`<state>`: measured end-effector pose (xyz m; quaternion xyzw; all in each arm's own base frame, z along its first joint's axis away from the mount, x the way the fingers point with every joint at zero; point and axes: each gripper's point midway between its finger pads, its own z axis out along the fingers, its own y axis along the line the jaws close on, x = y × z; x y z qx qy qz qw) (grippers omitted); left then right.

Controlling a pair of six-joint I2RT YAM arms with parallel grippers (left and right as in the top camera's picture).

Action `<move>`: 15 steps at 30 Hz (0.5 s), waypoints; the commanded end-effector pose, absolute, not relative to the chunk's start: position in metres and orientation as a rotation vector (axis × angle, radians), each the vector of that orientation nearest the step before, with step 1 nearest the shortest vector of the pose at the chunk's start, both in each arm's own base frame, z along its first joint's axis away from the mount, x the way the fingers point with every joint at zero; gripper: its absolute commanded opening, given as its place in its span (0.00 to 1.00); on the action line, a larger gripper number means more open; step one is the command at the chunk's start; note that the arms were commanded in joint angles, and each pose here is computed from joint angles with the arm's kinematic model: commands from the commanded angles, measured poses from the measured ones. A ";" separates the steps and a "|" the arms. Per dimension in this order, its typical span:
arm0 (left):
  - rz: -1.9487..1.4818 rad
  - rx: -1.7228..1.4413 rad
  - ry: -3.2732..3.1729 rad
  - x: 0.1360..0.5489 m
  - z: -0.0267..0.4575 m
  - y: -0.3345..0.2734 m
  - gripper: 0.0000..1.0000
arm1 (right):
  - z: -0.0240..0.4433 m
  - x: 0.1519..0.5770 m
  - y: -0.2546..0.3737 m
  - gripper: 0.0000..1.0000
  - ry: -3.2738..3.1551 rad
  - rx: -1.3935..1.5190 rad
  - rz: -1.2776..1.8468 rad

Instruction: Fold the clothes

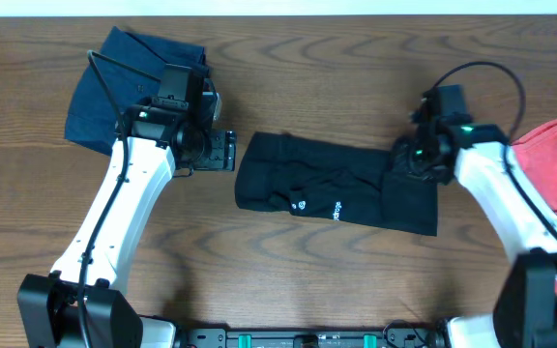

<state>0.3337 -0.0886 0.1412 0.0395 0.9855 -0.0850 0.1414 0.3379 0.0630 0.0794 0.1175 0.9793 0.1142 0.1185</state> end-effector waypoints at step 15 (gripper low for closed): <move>-0.239 0.120 2.824 0.336 0.150 -0.087 0.78 | 0.012 0.279 0.117 0.01 3.102 0.205 0.595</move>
